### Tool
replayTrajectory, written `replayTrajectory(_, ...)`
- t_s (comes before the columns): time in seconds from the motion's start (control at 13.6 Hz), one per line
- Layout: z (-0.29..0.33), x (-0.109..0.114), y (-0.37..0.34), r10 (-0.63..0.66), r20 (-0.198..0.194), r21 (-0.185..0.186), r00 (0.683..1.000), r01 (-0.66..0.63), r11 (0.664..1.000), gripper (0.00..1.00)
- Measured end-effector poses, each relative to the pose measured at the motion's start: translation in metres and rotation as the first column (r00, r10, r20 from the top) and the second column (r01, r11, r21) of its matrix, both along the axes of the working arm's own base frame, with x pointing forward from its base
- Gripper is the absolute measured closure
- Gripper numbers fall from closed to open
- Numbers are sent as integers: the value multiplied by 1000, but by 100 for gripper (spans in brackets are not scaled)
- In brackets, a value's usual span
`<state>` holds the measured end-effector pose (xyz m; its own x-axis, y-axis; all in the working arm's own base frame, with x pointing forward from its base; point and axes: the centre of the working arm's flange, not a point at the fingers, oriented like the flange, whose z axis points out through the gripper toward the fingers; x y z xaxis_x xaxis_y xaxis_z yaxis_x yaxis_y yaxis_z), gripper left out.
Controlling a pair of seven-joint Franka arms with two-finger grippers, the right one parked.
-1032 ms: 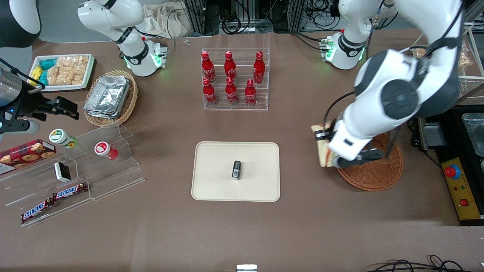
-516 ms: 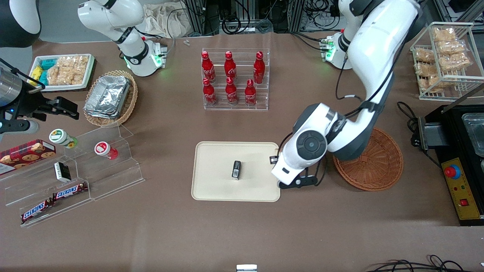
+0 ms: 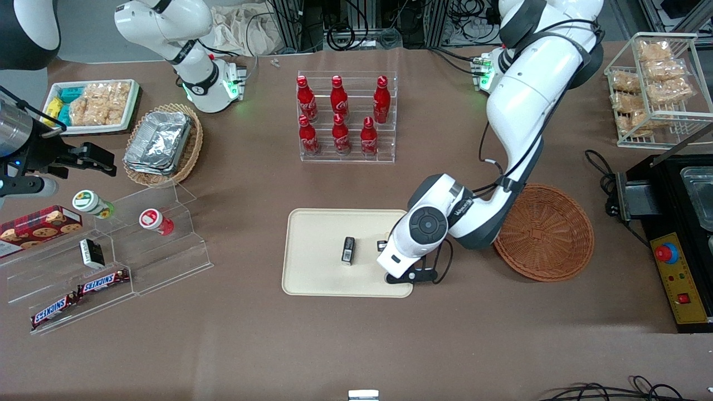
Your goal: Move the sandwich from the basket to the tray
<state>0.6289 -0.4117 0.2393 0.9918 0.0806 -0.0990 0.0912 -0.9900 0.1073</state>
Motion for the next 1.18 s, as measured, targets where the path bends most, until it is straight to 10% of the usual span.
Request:
replayTrajectory(0.22,-15,0,-2,-6,2,-8,1000,6,1000,69)
replayTrajectory(0.74,37,10,11,-15,-10,45,1000,15,999,0)
replayTrajectory(1.18,203,16,144,-51,-42,122,998,56,991,0)
